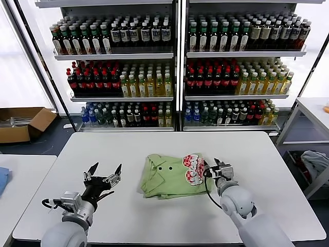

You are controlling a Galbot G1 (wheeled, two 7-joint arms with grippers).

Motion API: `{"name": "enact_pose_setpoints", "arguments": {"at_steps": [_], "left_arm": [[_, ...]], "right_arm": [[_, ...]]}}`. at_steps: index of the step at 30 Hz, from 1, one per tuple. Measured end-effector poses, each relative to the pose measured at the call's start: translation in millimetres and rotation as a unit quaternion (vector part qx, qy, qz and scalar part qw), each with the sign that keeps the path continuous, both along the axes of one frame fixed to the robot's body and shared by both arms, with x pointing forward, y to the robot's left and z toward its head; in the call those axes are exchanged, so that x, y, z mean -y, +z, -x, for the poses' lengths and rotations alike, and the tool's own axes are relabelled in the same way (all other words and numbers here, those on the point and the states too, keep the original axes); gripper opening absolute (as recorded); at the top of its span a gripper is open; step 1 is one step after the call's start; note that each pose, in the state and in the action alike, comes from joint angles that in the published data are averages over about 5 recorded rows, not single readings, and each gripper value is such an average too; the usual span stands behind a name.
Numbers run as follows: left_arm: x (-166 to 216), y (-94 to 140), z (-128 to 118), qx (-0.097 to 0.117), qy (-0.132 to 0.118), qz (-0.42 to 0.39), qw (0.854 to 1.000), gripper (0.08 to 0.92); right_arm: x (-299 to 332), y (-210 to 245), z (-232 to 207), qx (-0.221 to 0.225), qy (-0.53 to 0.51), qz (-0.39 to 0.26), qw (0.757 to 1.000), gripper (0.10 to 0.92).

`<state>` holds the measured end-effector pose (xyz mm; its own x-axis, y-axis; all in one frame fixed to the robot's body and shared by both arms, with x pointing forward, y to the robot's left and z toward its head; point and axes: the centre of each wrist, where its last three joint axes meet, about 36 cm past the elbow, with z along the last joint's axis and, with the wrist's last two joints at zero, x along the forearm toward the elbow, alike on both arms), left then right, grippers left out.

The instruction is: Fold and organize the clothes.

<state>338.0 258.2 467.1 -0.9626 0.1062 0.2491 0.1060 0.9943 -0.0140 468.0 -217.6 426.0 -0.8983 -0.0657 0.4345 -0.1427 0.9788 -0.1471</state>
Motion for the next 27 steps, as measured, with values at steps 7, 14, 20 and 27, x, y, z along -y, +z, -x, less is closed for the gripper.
{"name": "enact_pose_setpoints", "arguments": {"at_steps": [7, 14, 20, 27], "left_arm": [[3, -2, 2, -0.007, -0.002, 0.003, 1.0, 0.823], [0, -3, 7, -0.008, 0.001, 0.002, 1.0, 0.823], [-1, -6, 11, -0.013, 0.006, 0.005, 1.0, 0.823], [-2, -11, 12, -0.02, 0.01, 0.006, 1.0, 0.823]], "right_arm": [[-26, 24, 10, 0.034, 0.026, -0.028, 0.999, 0.771], [-69, 27, 9, 0.038, 0.055, -0.061, 0.996, 0.822], [-98, 14, 4, 0.02, 0.064, -0.066, 0.996, 0.823], [-111, 1, 5, 0.0, 0.062, -0.063, 0.996, 0.823]]}}
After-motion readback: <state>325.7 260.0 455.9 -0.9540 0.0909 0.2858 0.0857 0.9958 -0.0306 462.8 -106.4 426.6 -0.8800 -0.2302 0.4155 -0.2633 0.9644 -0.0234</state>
